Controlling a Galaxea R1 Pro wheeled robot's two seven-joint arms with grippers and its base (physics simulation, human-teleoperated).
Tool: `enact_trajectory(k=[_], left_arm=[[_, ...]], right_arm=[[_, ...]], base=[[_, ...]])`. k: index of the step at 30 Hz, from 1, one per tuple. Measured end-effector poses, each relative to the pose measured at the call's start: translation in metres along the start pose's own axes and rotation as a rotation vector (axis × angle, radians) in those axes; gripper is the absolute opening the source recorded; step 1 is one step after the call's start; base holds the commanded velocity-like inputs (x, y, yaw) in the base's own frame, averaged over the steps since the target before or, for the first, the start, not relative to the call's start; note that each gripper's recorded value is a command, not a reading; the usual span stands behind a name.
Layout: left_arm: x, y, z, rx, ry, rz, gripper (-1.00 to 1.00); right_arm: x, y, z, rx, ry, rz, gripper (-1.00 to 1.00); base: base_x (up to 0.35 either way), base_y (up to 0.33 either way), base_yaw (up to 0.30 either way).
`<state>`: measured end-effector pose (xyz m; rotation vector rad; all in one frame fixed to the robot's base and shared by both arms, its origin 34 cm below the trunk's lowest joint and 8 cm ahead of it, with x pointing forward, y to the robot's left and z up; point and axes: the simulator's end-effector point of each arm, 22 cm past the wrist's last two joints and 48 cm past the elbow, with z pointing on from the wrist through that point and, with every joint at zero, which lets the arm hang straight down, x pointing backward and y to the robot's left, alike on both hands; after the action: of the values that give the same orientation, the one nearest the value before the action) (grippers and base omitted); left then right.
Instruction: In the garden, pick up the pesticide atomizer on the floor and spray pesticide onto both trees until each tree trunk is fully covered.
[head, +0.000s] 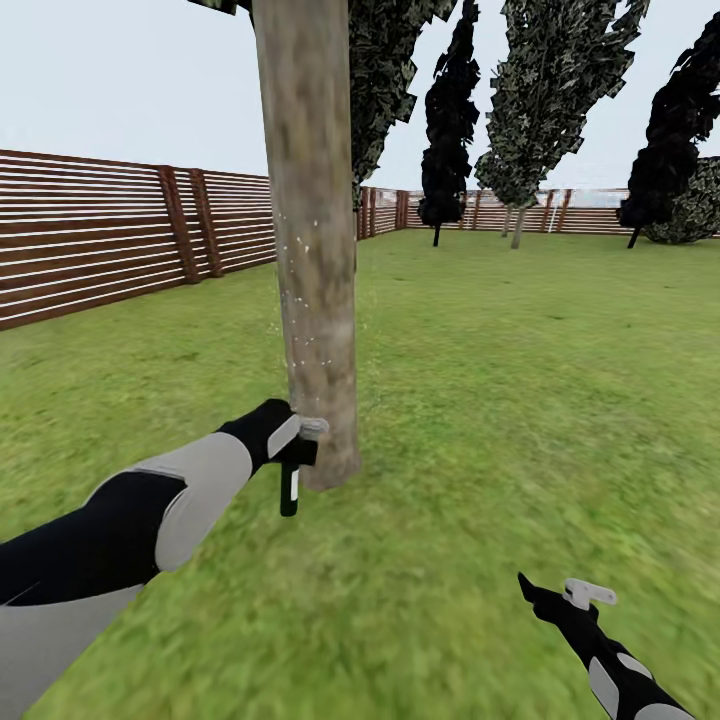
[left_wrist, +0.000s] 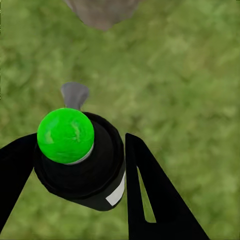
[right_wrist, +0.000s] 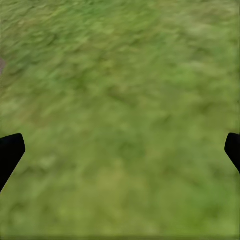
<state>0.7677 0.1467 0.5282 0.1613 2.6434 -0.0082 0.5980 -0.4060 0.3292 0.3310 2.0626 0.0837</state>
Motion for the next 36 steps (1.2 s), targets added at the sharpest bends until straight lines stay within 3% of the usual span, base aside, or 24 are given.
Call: enact_trajectory(k=[3,5,8,13,36], left_arm=[[-0.008,0.001,0.001,-0.001,-0.046,-0.006,-1.00],[0.016,0.006,0.028,-0.002,-0.075,-0.029,-1.00],[0.036,0.010,0.052,-0.008,-0.160,-0.050,-1.00],[0.084,0.004,0.079,0.001,-0.143,-0.069,-1.00],[0.089,-0.002,0.081,0.007,-0.142,-0.067,-1.00]], right_arm=[[0.000,0.000,0.000,0.000,-0.001,0.000,1.00],[0.000,0.000,0.000,0.001,-0.001,0.000,1.00],[-0.001,-0.001,0.000,0.002,-0.002,0.000,1.00],[-0.001,-0.001,0.000,0.002,-0.001,0.000,1.00],[-0.001,0.000,0.000,0.000,-0.001,-0.003,1.00]], base=[[0.000,0.000,0.002],[0.000,0.000,0.097],[0.014,-0.037,0.242],[0.122,-0.249,0.185],[0.056,-0.319,0.229]])
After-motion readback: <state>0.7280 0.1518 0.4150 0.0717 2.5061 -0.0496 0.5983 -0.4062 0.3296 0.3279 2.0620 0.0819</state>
